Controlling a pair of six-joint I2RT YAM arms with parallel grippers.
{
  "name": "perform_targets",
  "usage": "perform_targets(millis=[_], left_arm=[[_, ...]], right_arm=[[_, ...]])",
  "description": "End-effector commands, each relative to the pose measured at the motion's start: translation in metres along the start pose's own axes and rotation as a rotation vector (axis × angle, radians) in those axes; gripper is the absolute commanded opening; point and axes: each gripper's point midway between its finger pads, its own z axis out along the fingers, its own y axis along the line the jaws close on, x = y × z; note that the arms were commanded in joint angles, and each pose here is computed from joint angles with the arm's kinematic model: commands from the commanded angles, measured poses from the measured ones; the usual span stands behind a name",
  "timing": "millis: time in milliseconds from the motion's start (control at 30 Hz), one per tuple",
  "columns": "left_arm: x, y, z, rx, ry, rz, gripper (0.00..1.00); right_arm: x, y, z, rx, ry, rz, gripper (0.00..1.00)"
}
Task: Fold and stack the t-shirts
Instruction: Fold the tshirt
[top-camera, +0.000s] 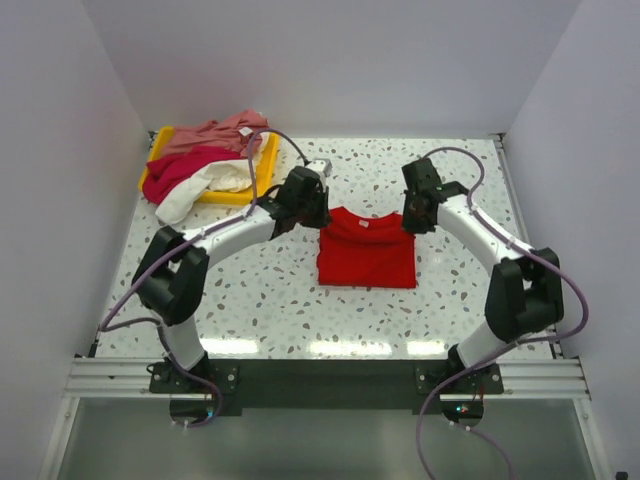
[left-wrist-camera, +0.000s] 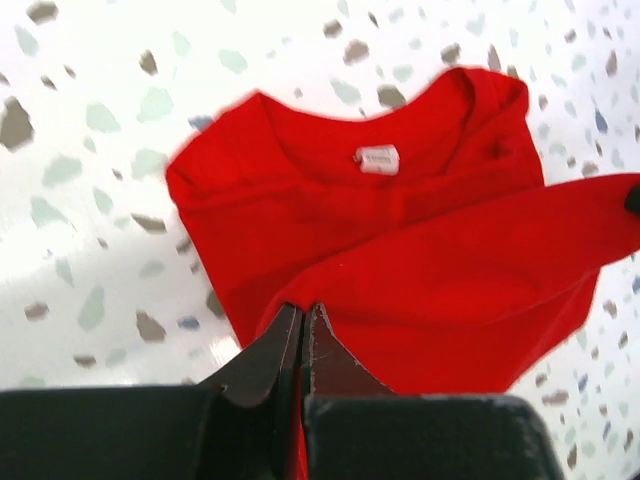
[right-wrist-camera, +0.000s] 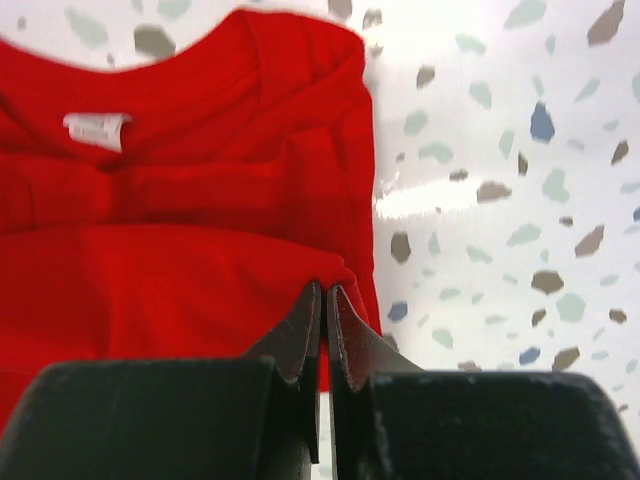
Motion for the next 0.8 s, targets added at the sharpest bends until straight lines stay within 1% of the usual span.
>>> perform_targets(millis=[0,33,67,100,133,167,200,233,300,333,400,433,467,500,600,667,767], left_arm=[[-0.035,0.019,0.024,-0.036,-0.046,-0.038,0.07],[-0.050,0.021,0.025,-0.048,-0.062,-0.054,0.19],[-0.057,0.029,0.026,-0.090,-0.084,-0.066,0.35],[-0.067,0.034,0.023,-0.112,-0.111,-0.087,0.52],[-0.074,0.035,0.018,-0.123,-0.135,-0.091,0.80],[-0.080,0.041,0.012,-0.153,-0.166,-0.095,0.88],[-0.091,0.038,-0.002,-0.154,-0.206,-0.096,0.98],[-0.089,0.041,-0.006,-0.162,-0.221,-0.096,1.00],[-0.094,0.040,-0.022,-0.158,-0.254,-0.098,1.00],[-0.084,0.044,-0.022,-0.163,-0.240,-0.097,1.00],[-0.068,0.043,-0.027,-0.141,-0.219,-0.104,1.00],[-0.065,0.043,-0.027,-0.130,-0.219,-0.108,1.00],[-0.059,0.040,-0.028,-0.108,-0.208,-0.110,1.00],[-0.057,0.039,-0.033,-0.094,-0.213,-0.116,1.00],[-0.027,0.039,-0.035,-0.047,-0.184,-0.125,1.00],[-0.031,0.033,-0.041,-0.006,-0.218,-0.124,1.00],[-0.017,0.028,-0.043,0.046,-0.202,-0.118,1.00]], right_arm=[[-0.051,0.002,0.021,-0.031,-0.060,0.049,0.10],[-0.057,0.000,0.025,-0.026,-0.052,0.060,0.18],[-0.069,0.002,0.028,-0.030,-0.054,0.069,0.40],[-0.075,0.001,0.025,-0.031,-0.055,0.076,0.48],[-0.078,0.000,0.020,-0.029,-0.057,0.073,0.54],[-0.081,0.001,0.015,-0.042,-0.073,0.075,0.59],[-0.088,0.002,0.002,-0.062,-0.110,0.081,0.65],[-0.083,0.000,-0.001,-0.064,-0.115,0.082,0.69],[-0.085,-0.003,-0.018,-0.082,-0.158,0.083,0.75],[-0.082,-0.005,-0.021,-0.087,-0.163,0.085,0.76],[-0.067,-0.006,-0.020,-0.101,-0.151,0.080,0.77],[-0.068,-0.005,-0.028,-0.128,-0.177,0.084,0.77],[-0.052,-0.001,-0.024,-0.163,-0.145,0.077,0.76],[-0.048,0.000,-0.025,-0.183,-0.145,0.077,0.76],[-0.033,0.009,-0.032,-0.269,-0.157,0.076,0.76],[-0.025,0.014,-0.035,-0.322,-0.166,0.074,0.76],[-0.015,0.026,-0.033,-0.381,-0.145,0.056,0.75]])
